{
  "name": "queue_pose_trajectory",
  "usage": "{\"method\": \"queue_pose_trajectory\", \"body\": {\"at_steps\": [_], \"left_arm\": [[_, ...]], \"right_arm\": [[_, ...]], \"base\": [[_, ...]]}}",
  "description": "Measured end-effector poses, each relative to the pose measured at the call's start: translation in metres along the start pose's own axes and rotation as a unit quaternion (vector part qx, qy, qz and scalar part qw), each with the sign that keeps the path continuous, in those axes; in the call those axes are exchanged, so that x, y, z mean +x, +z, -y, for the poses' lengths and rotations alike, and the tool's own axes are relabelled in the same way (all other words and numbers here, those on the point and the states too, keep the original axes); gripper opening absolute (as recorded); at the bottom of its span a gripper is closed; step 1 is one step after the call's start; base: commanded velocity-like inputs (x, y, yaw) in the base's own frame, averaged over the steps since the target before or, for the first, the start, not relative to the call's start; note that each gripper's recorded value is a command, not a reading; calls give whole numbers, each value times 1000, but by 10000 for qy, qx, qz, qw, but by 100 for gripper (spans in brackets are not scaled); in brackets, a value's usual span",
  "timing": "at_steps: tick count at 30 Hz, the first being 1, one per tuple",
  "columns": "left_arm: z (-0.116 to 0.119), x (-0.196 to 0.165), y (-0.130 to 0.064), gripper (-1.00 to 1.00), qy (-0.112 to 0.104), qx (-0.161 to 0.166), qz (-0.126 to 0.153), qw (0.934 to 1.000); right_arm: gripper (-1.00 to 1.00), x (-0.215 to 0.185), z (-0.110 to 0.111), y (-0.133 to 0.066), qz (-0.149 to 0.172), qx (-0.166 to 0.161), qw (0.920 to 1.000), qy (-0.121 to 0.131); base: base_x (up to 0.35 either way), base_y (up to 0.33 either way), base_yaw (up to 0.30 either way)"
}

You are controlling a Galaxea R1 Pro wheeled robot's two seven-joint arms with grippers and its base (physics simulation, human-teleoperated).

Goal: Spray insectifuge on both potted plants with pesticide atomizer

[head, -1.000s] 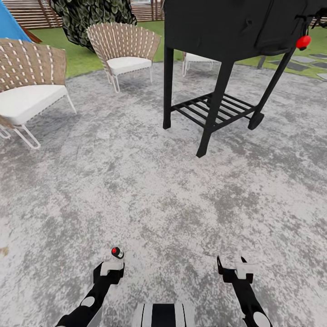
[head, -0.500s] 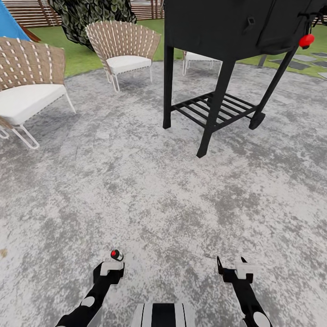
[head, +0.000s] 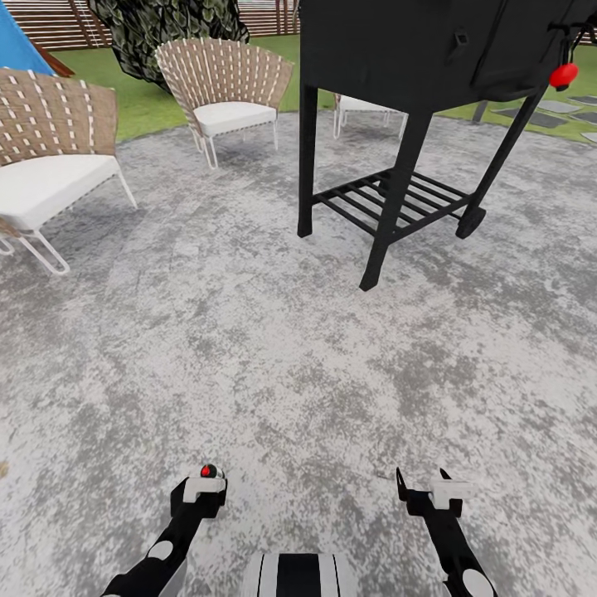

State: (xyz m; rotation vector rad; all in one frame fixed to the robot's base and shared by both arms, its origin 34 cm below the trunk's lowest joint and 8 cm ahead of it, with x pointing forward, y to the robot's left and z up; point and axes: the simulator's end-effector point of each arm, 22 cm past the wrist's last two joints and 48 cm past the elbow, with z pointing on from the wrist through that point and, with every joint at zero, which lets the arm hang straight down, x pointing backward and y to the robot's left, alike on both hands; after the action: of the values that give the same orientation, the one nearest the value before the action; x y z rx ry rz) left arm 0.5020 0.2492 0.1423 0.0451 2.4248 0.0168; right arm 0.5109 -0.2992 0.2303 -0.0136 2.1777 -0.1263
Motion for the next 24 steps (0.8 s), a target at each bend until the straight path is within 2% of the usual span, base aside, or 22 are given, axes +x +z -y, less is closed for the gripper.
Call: {"method": "queue_pose_trajectory", "body": {"at_steps": [11, 19, 24], "left_arm": [[1, 1, 0, 100, 0, 6, -12, 10000], [2, 25, 3, 100, -2, 12, -228, 9997], [1, 29, 3, 100, -2, 7, -259, 9997]], "right_arm": [[100, 0, 1, 0, -1, 7, 10000, 3], [100, 22, -1, 1, -210, -5, 9998, -14], [100, 24, -1, 1, -232, -7, 9997, -15]], "base": [[3, 0, 0], [0, 0, 0], [0, 0, 0]]}}
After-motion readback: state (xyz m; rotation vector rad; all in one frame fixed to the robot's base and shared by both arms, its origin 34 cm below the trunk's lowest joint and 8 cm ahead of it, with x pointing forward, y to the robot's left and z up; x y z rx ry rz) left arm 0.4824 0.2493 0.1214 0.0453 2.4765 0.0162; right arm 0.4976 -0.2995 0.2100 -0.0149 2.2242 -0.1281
